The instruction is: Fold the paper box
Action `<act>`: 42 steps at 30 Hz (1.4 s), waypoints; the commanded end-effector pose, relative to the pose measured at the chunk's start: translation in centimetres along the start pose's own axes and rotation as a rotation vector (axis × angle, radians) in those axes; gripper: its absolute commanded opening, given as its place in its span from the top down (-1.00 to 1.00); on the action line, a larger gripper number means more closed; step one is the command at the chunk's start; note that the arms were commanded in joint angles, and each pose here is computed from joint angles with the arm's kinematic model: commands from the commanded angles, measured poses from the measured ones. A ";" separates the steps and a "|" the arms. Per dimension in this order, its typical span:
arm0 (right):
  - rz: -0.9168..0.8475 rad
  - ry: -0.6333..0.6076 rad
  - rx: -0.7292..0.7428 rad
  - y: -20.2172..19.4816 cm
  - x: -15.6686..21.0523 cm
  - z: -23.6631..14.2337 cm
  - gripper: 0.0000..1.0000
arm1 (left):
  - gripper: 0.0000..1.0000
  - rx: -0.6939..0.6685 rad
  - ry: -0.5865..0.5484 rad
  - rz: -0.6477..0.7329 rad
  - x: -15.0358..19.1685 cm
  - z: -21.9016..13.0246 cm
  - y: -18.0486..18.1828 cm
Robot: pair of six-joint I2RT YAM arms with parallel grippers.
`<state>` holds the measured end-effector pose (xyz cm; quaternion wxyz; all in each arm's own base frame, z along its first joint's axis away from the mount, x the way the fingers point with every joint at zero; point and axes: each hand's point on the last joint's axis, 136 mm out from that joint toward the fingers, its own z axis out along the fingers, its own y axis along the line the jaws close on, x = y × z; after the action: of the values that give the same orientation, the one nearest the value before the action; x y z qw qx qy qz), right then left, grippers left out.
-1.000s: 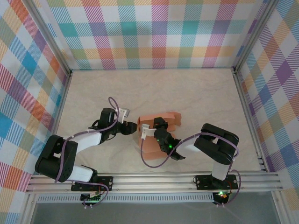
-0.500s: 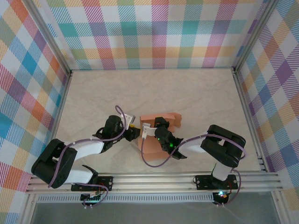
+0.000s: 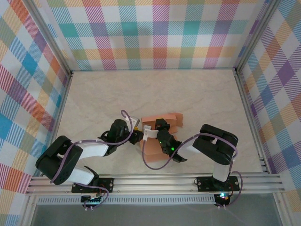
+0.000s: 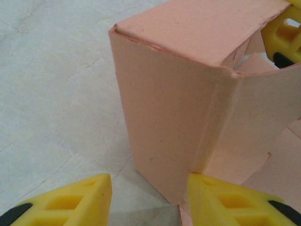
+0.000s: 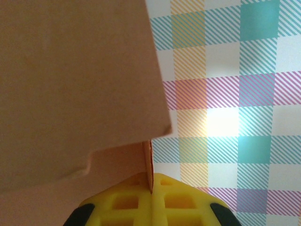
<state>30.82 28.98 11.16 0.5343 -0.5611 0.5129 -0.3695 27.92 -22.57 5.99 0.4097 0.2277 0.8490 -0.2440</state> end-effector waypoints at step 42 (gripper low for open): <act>0.045 0.032 0.026 1.3 0.5 -1.6 1.00 | 0.22 -0.044 -0.163 0.019 -0.9 1.7 -0.7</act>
<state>29.79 28.54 10.91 0.5463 -0.5340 0.5287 -0.3702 27.85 -23.93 4.89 0.4646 0.2169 0.8267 -0.2316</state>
